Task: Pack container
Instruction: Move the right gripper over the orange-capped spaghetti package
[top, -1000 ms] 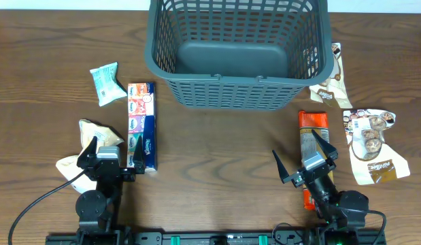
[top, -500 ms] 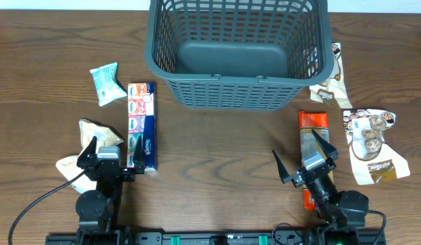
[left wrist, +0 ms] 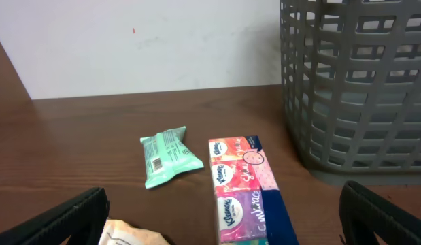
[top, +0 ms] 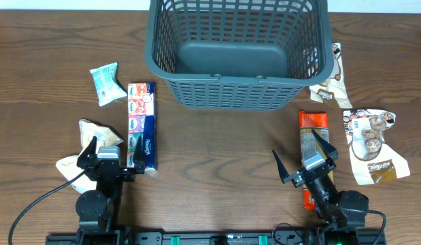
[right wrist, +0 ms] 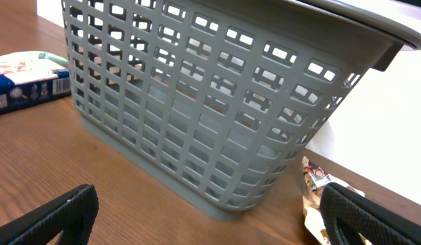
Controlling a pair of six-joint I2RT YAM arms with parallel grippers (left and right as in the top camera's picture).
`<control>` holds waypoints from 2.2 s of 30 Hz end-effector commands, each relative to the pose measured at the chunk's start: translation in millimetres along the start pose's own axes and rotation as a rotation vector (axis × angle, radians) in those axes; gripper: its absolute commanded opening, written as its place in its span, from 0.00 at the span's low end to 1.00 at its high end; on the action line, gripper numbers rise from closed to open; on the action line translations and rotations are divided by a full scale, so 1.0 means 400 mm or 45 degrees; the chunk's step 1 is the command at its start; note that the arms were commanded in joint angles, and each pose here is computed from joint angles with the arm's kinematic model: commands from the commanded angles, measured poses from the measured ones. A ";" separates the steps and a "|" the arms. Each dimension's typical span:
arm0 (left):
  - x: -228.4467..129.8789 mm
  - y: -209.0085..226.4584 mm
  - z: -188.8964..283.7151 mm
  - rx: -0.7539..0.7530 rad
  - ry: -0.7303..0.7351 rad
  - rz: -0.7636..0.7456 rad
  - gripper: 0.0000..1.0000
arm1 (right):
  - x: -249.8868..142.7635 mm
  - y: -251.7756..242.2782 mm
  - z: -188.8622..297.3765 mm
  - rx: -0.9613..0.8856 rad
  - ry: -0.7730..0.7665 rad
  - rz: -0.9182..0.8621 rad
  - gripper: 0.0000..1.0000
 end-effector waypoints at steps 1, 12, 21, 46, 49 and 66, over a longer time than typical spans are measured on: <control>-0.034 0.009 -0.004 0.032 0.060 -0.016 0.99 | -0.005 0.003 -0.001 0.001 0.007 0.016 0.99; -0.034 0.009 -0.004 0.032 0.060 -0.016 0.99 | -0.002 0.009 -0.001 0.031 -0.005 -0.112 0.99; -0.034 0.009 -0.004 0.032 0.060 -0.016 0.99 | -0.014 -0.043 0.003 -0.228 0.036 -0.517 0.99; -0.034 0.009 -0.005 0.032 0.059 -0.016 0.99 | 0.092 -0.138 0.083 -0.529 0.246 -0.758 0.99; -0.034 0.009 -0.005 0.032 0.059 -0.016 0.99 | 0.098 -0.127 0.082 -0.472 0.247 -0.789 0.99; -0.034 0.009 -0.005 0.032 0.059 -0.016 0.99 | 0.111 -0.199 0.060 -0.522 1.034 -0.870 0.99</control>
Point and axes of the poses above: each gripper's point midway between its finger pads, its own z axis back along the fingers, its own y axis along the line the jaws close on, x = y × z, the point moved 7 cm from there along z, back along the fingers, and after that the axes turned 10 degrees about z, right-handed, at the moved point
